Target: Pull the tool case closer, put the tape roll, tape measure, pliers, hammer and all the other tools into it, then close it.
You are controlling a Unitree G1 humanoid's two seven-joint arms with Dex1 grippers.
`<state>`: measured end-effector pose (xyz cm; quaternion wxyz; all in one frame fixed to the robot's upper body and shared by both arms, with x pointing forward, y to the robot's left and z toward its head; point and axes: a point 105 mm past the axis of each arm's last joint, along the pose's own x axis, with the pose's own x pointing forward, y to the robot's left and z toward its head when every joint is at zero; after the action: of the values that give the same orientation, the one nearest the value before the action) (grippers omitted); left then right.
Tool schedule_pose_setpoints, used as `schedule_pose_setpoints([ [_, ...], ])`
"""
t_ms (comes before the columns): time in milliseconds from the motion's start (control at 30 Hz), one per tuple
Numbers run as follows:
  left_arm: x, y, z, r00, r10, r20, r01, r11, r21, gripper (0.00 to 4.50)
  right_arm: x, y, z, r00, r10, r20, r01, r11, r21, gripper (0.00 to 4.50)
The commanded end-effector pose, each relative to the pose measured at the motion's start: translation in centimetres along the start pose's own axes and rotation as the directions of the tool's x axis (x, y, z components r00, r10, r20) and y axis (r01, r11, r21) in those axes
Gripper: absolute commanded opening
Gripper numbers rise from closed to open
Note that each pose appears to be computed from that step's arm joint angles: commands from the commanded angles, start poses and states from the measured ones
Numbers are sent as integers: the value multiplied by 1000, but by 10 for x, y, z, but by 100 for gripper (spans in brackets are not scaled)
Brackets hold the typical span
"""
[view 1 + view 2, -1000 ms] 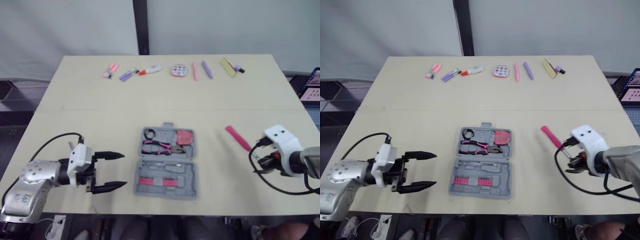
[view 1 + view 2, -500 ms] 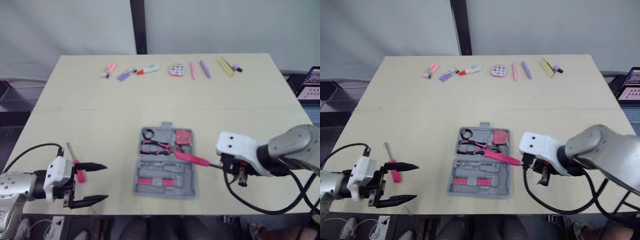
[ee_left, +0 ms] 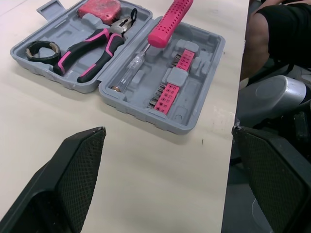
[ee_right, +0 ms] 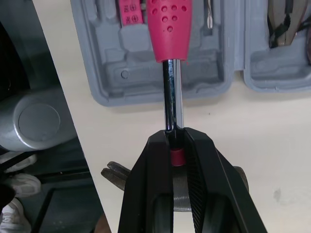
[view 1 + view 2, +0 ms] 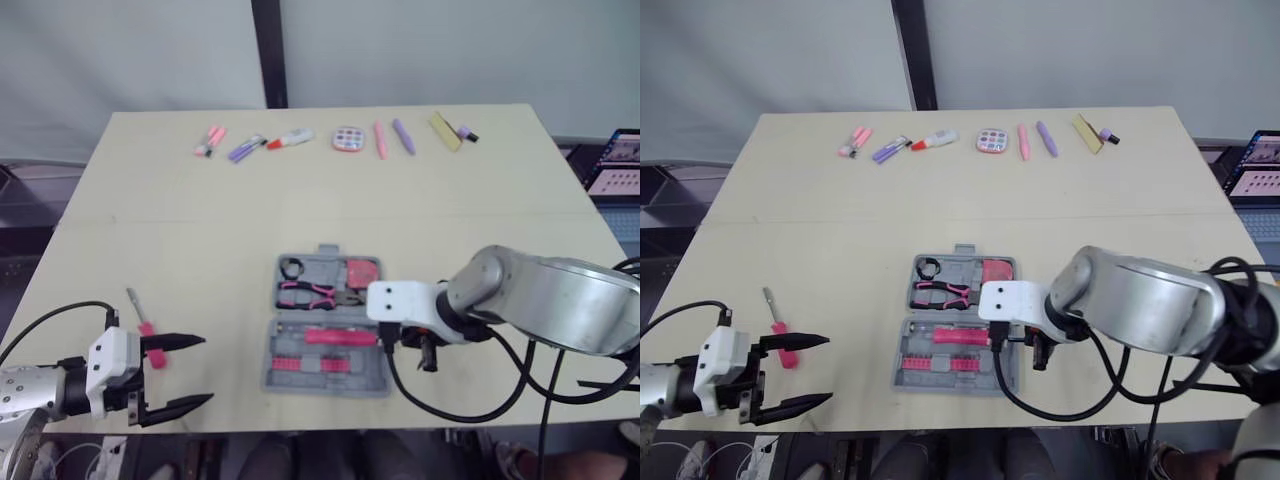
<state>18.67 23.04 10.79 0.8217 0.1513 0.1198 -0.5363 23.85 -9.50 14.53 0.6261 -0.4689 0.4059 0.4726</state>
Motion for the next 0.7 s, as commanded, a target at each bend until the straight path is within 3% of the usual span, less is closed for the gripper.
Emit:
schedule_pose_setpoints([
  [33,-2,-3,2,1000,9,-2,-9,1000,16,450,-1,-6,10,999,-40,6,40,999,-21,5],
  [700,-12,-9,-3,998,51,-27,-52,998,-19,450,32,3,26,1000,-3,-24,1,999,-52,5],
])
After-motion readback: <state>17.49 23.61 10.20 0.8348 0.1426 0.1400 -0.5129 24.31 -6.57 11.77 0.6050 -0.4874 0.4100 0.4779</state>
